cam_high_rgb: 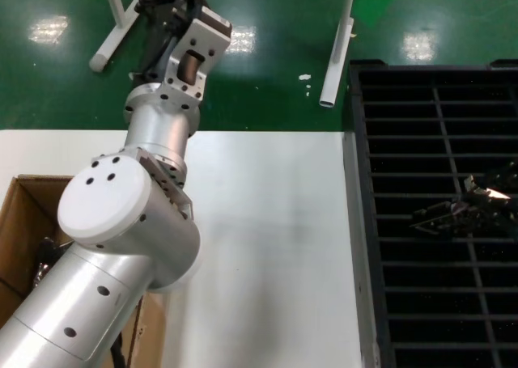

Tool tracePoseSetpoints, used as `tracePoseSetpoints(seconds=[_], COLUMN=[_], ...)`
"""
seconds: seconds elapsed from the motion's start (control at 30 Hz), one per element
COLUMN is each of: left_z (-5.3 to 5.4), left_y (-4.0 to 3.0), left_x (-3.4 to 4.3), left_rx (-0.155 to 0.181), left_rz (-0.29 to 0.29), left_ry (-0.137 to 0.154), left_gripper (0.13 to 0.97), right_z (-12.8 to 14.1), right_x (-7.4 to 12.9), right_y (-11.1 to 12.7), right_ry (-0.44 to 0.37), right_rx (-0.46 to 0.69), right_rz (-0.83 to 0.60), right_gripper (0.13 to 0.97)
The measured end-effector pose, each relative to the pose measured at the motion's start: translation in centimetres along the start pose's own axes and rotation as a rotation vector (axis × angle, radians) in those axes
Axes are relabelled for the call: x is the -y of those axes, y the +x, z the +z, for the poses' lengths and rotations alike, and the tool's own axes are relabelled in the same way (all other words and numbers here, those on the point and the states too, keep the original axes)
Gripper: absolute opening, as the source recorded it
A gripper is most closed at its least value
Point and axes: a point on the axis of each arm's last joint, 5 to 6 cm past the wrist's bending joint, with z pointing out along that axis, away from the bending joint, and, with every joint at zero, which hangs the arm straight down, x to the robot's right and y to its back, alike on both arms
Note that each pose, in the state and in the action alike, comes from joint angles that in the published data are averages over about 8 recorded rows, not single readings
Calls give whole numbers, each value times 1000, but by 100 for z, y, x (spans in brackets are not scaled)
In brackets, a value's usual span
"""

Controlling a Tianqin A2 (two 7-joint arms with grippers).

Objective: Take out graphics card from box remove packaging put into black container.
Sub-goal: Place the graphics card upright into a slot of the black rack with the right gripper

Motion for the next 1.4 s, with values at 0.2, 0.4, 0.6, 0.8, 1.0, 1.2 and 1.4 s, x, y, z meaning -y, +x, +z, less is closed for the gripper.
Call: tracePoseSetpoints(seconds=[0.2, 0.4, 0.6, 0.8, 1.0, 1.2, 1.4], left_z=[-13, -48, -101, -142, -154, -144, -141], left_y=[6, -15, -86, -160, -193, -185, -173], left_x=[-7, -42, -99, -152, -181, -194, -209], left_rx=[0, 5, 18, 30, 34, 30, 25], left_rz=[-1, -5, -6, -6, -7, -10, -12], left_ry=[-1, -5, -16, -28, -34, -34, -36], left_gripper=[142, 142, 142, 142, 142, 142, 142], right_z=[36, 126, 208, 259, 281, 325, 386], right_x=[31, 126, 215, 260, 261, 265, 291], right_y=[-6, -24, -58, -100, -135, -174, -182], right_ry=[1, 8, 4, -13, -29, -40, -39], right_rx=[-14, -43, -50, -20, 12, 28, 36], right_rz=[-11, -40, -73, -92, -98, -101, -105], right_gripper=[192, 192, 192, 192, 192, 192, 192])
